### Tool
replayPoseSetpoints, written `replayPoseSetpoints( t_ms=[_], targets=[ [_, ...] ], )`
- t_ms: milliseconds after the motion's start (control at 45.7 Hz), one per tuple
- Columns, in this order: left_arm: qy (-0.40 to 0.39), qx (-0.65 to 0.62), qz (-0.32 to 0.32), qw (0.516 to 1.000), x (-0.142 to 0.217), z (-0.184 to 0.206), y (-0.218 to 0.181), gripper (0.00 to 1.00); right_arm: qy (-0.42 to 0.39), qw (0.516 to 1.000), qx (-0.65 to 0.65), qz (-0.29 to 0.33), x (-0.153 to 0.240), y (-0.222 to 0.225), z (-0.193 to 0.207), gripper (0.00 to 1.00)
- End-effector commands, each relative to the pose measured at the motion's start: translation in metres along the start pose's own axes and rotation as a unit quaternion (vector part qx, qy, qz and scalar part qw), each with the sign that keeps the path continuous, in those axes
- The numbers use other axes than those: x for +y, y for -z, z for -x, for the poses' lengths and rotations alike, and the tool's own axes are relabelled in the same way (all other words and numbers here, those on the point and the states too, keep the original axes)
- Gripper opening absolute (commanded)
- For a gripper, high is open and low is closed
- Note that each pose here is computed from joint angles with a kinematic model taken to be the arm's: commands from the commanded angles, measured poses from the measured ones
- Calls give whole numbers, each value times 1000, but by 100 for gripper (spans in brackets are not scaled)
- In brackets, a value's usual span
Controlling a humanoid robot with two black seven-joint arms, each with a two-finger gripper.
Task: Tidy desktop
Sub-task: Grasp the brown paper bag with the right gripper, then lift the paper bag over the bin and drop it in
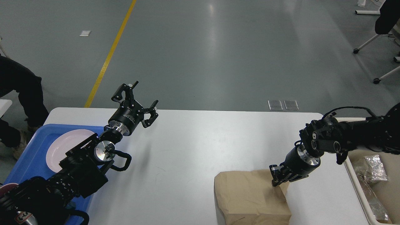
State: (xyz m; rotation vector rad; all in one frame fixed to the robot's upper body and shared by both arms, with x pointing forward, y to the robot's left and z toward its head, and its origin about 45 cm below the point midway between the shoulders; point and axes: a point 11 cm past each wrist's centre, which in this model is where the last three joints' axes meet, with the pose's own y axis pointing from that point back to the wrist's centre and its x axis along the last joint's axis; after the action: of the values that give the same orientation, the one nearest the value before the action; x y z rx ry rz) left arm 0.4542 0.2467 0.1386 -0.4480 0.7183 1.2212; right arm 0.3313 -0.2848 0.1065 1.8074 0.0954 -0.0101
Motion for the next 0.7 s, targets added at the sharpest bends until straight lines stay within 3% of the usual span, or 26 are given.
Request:
replayPoseSetpoints(
  t_ms=[0, 153, 438, 678],
  targets=[
    [0, 0, 0, 1000, 0, 0, 0, 97, -20, 1000, -10, 0, 14, -1, -11, 0],
    [0, 0, 0, 1000, 0, 0, 0, 97, -53, 998, -32, 0, 44, -5, -29, 0],
    [1, 0, 0, 1000, 0, 0, 0, 97, -37, 997, -69, -12, 109, -2, -43, 0],
    [0, 0, 0, 1000, 0, 0, 0, 97, -96, 991, -89, -4, 177, -14, -60, 0]
  ],
)
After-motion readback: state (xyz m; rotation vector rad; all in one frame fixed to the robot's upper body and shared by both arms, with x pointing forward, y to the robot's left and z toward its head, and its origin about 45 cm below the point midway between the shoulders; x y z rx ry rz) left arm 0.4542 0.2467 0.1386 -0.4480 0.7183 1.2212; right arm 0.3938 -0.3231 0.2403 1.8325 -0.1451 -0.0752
